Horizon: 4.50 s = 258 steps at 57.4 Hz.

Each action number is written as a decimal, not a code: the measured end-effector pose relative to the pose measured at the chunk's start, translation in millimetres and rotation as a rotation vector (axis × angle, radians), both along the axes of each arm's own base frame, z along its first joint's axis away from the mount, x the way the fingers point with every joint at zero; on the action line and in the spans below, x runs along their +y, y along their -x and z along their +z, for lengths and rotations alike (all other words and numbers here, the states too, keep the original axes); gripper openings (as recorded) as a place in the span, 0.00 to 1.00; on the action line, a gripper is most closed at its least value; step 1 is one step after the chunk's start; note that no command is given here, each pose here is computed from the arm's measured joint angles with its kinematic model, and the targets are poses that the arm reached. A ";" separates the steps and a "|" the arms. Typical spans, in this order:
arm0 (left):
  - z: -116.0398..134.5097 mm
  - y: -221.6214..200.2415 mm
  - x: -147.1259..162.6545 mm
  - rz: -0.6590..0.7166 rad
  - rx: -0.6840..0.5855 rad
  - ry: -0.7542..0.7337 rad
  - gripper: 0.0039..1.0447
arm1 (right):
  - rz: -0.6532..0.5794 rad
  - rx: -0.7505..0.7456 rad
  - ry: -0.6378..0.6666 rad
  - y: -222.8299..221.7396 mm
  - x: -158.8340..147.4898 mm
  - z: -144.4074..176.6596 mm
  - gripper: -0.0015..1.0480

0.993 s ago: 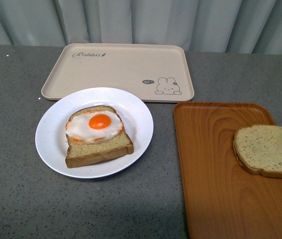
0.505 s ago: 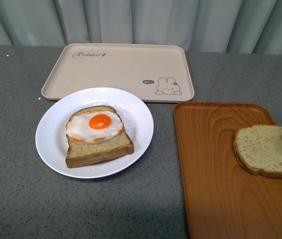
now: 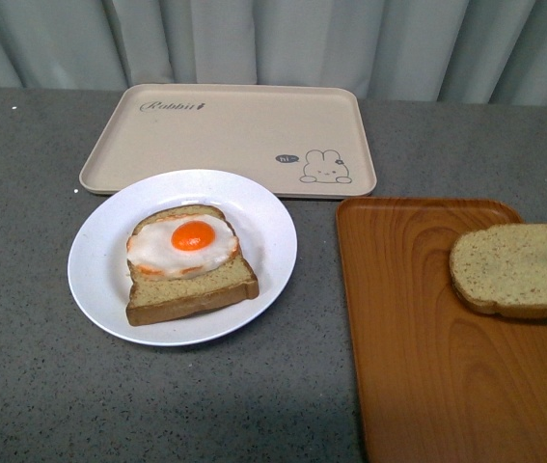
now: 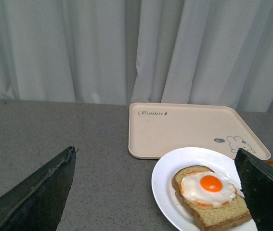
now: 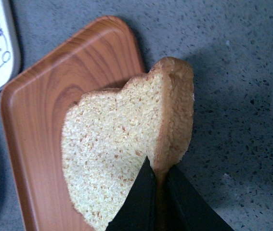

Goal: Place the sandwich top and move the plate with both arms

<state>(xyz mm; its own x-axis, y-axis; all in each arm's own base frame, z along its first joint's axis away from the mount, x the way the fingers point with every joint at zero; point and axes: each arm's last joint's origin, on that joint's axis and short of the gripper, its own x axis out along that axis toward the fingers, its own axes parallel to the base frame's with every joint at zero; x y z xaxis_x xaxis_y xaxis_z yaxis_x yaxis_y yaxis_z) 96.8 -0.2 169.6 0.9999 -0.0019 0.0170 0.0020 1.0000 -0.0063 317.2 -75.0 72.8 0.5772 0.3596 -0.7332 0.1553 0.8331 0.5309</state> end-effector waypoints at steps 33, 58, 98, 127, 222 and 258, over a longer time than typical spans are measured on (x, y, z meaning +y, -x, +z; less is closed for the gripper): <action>0.0 0.0 0.0 0.000 0.000 0.000 0.94 | 0.351 -0.187 -0.278 -26.2 185.3 61.9 0.03; 0.0 0.0 0.0 0.000 0.000 0.000 0.94 | 0.433 0.010 -0.235 -38.1 277.2 6.7 0.03; 0.0 0.0 0.0 0.000 0.000 0.000 0.94 | 0.060 -0.352 0.125 15.6 153.5 77.3 0.93; 0.0 0.0 0.0 0.000 0.000 0.000 0.94 | -0.134 -0.945 0.571 131.1 88.1 99.9 0.57; 0.1 0.1 0.0 0.000 -0.001 0.000 0.94 | -0.118 -0.938 0.593 216.1 75.2 90.8 0.01; -33.7 -56.0 6.5 0.206 0.628 0.383 0.94 | -0.126 -0.967 0.594 219.7 75.2 92.7 0.77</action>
